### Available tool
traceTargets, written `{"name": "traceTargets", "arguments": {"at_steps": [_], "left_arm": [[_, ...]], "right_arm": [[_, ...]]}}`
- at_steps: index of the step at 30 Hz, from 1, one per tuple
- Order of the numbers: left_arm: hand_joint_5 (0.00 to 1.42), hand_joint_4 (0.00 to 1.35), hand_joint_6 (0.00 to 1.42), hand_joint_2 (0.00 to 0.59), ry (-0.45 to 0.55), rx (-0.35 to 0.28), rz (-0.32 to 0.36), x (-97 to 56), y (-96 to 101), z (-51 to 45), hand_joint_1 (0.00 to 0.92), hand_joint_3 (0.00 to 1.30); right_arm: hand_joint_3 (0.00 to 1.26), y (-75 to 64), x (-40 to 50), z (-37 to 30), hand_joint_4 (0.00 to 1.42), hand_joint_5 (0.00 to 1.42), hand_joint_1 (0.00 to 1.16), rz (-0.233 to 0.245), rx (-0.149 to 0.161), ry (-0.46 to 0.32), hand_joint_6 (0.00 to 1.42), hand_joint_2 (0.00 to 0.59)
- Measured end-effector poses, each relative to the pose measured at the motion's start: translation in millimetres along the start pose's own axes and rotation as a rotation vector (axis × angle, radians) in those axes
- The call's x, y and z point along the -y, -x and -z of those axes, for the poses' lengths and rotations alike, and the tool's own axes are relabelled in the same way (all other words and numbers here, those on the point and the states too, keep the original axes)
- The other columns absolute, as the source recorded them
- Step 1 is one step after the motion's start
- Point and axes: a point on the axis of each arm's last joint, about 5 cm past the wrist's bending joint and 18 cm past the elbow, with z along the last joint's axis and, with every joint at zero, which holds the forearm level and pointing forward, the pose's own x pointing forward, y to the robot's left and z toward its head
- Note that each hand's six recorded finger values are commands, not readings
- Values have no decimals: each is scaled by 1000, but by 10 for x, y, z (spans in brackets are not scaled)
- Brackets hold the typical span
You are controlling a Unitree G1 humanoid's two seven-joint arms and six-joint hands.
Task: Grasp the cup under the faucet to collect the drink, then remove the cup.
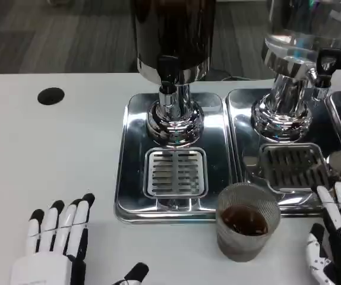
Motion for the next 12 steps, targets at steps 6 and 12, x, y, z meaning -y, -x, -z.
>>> {"name": "traceTargets", "arguments": {"at_steps": [6,12], "left_arm": [[51,0,0,143,4,-1,3,2,14,3,0,99],[52,0,0,143,0,-16,7,-3,77,16,0,118]], "right_arm": [[106,2,16,-4,0,0,0,1,-1,-6,0,586],[112,5,14,-6,0,0,0,-8,-1,-13,0,586]]}}
